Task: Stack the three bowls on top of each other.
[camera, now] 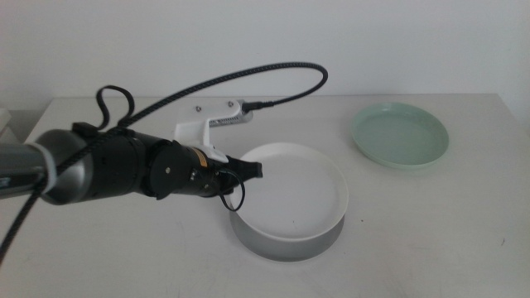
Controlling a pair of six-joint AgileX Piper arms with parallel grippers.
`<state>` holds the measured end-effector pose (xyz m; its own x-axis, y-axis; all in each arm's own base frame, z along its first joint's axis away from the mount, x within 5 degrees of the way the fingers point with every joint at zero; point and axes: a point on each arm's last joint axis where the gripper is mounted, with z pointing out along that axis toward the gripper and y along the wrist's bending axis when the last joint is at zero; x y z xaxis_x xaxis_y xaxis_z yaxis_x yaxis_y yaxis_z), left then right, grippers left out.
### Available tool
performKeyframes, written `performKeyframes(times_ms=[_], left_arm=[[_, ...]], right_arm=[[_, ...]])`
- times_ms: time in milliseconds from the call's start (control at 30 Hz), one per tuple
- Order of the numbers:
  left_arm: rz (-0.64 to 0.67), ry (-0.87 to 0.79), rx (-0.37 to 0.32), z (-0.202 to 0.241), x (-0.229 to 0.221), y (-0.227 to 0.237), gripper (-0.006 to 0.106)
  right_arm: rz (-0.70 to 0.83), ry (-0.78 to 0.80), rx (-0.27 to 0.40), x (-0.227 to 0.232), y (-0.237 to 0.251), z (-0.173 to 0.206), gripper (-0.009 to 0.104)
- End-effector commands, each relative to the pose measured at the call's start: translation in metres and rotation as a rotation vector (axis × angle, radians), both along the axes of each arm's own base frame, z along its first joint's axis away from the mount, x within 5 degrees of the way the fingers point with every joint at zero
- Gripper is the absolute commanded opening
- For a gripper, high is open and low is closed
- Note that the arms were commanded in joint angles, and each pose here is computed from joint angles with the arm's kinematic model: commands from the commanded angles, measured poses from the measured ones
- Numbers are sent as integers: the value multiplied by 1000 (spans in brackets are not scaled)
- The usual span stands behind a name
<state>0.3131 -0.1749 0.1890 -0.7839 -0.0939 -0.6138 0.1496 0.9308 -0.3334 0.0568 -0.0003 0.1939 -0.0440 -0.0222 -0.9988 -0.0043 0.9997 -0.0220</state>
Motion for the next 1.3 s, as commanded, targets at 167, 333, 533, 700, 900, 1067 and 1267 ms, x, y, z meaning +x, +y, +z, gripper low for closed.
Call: performKeyframes(times_ms=[167, 333, 533, 700, 900, 1067, 1267], left_arm=[[20, -76, -68, 14, 5, -7, 1], [16, -45, -55, 12, 3, -7, 18], [13, -47, -55, 16, 1, -6, 58], [-62, -123, -11, 45, -9, -1, 105], [-232, -316, 90, 123, -52, 22, 105], [-357, -411, 191, 160, -93, 43, 105], [-419, -411, 226, 185, -138, 66, 105]], right_arm=[[6, -113, -11, -2, 1, 11, 49], [6, -113, -11, -2, 1, 11, 49], [6, -113, -11, -2, 1, 11, 49], [6, -113, -11, -2, 1, 11, 49], [6, -113, -11, -2, 1, 11, 49], [6, -113, -11, -2, 1, 11, 49], [6, -113, -11, -2, 1, 11, 49]])
